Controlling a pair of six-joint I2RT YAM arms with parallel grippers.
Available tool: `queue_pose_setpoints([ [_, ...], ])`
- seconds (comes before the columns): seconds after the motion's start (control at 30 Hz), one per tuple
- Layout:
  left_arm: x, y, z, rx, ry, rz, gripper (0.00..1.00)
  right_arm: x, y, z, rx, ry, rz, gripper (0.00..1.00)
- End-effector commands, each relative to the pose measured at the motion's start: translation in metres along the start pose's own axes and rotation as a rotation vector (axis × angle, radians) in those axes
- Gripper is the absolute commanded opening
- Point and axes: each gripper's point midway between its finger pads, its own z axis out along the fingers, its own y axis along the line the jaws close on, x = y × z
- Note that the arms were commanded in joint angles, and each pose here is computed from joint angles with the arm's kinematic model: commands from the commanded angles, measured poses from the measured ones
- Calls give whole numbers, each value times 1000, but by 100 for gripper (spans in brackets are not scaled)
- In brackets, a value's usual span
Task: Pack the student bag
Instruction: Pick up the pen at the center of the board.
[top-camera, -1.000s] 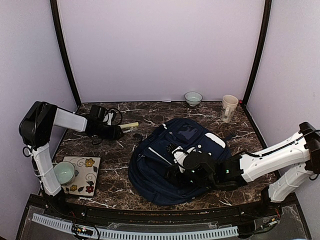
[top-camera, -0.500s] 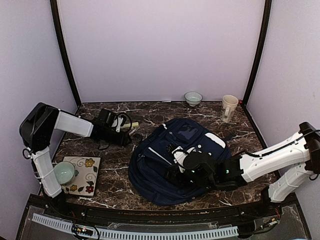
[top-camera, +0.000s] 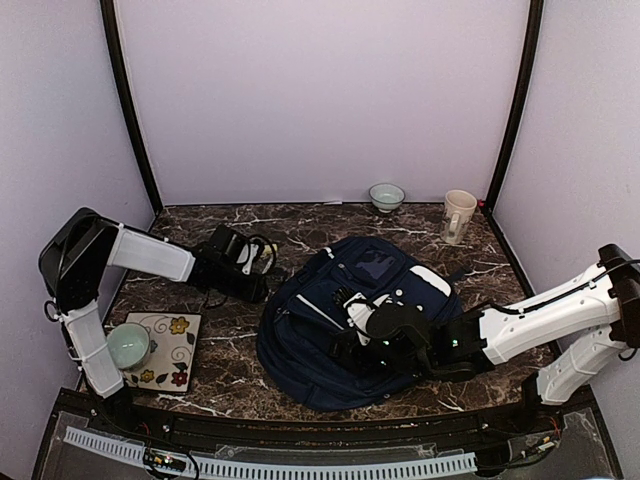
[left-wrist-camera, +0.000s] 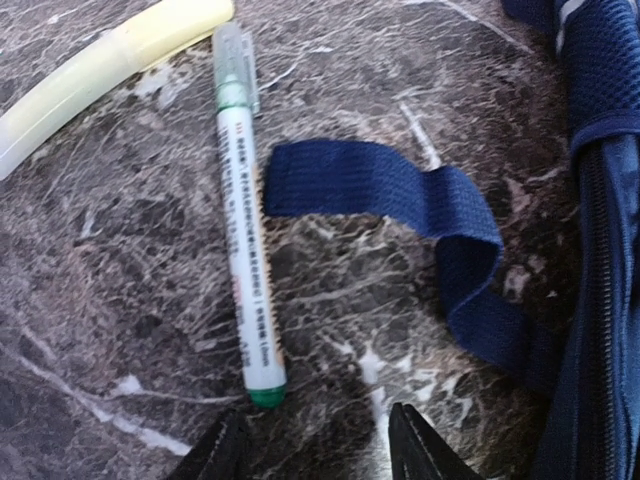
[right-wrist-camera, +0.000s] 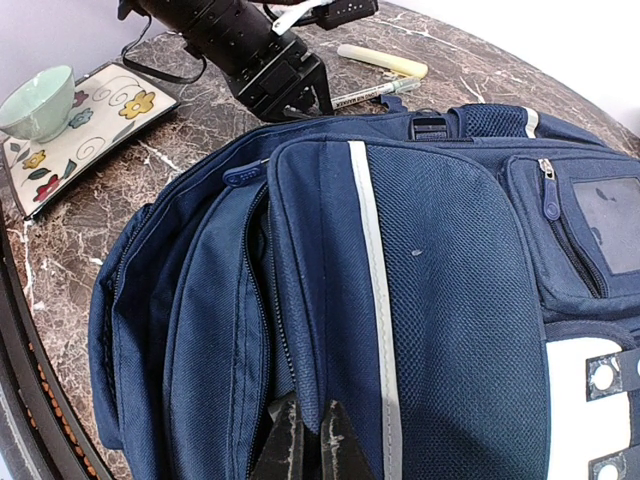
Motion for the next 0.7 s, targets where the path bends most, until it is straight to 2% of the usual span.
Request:
queue_pose_setpoints([
  [0.0,-15,13,-8,-134,-14,38,50,0,0,-3,7,-3,8,0],
  [0.17,-22,15,6,-176,-4,72,46,0,-1,-3,10,-2,7,0],
  [0.3,-22,15,18,-189,18,87,36,0,-2,-3,15,-1,6,0],
  [0.57,-20,16,22,-227,33,86,1,-2,0,-3,14,0,1,0],
  [0.67,-26,7,7,-224,-4,86,0,-5,0,-2,19,-2,-2,0],
])
